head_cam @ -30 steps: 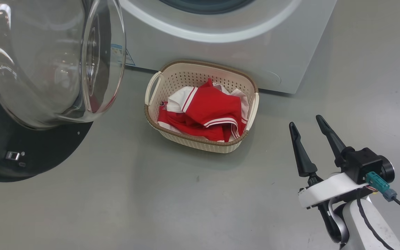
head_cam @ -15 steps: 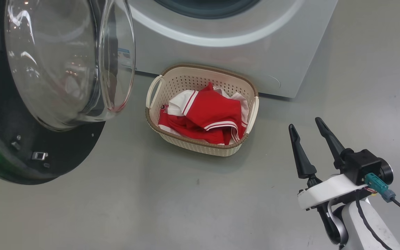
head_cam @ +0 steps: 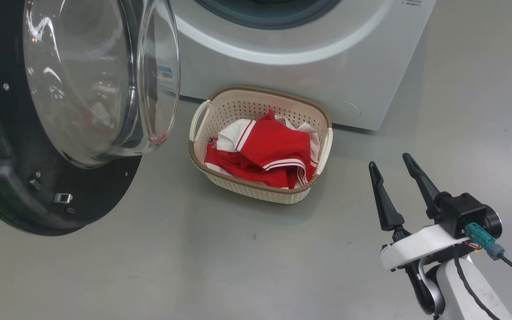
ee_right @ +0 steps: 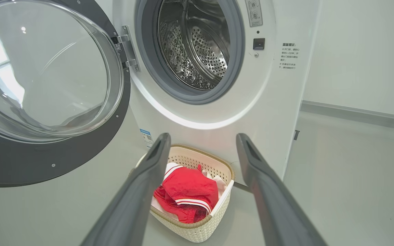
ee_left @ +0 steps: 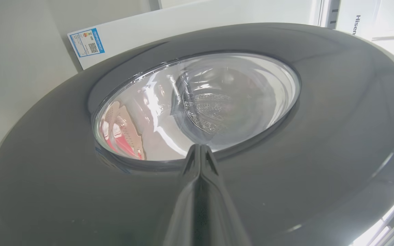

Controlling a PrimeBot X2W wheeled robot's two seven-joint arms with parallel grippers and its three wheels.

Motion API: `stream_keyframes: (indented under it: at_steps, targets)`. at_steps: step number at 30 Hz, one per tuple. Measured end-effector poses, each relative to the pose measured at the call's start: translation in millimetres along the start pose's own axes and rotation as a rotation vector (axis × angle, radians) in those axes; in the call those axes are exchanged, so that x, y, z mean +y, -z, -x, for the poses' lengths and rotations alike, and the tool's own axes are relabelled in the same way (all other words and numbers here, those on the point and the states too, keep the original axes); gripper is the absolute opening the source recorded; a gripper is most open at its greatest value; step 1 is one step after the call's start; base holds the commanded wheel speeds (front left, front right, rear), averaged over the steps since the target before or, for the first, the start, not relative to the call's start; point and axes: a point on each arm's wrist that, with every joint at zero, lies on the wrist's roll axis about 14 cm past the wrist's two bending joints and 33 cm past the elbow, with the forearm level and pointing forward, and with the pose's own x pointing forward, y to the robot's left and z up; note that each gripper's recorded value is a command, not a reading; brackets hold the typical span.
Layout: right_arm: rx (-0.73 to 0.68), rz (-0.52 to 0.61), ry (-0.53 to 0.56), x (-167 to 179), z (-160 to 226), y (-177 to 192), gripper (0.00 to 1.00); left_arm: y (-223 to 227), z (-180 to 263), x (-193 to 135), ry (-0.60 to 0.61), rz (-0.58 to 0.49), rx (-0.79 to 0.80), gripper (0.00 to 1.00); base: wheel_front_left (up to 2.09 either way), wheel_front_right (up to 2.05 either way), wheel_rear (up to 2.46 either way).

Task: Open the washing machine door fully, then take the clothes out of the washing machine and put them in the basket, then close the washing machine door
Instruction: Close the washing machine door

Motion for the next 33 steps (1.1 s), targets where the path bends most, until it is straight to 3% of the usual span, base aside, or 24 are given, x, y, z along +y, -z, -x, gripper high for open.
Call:
stream_keyframes:
  at_steps: [8,14,19,22,26,33]
  targets:
    - [0.013,-0.008,0.008,1.2,3.3,4.2,1.0,-24.7,31.7,27.3,-0.233,-0.284,-0.115,0.0,0.0,0.0,0.0]
    - [0.007,-0.002,-0.004,6.0,3.4,2.2,1.0,-45.1,52.5,21.5,-0.314,-0.499,-0.243,0.0,0.0,0.0,0.0]
    - [-0.003,0.004,-0.017,12.1,3.8,-2.4,1.0,-57.9,88.5,37.1,-0.507,-0.79,-0.286,0.0,0.0,0.0,0.0]
    - [-0.003,0.005,-0.02,13.6,5.1,-2.9,1.0,-47.2,86.8,34.5,-0.503,-0.896,-0.287,0.0,0.0,0.0,0.0]
    - [0.002,0.005,-0.024,16.4,7.9,-1.8,1.0,-42.4,92.4,26.9,-0.519,-1.119,-0.299,0.0,0.0,0.0,0.0]
    - [-0.004,0.006,-0.038,23.2,9.3,-4.9,1.0,-30.4,102.5,35.2,-0.486,-1.18,-0.362,0.0,0.0,0.0,0.0]
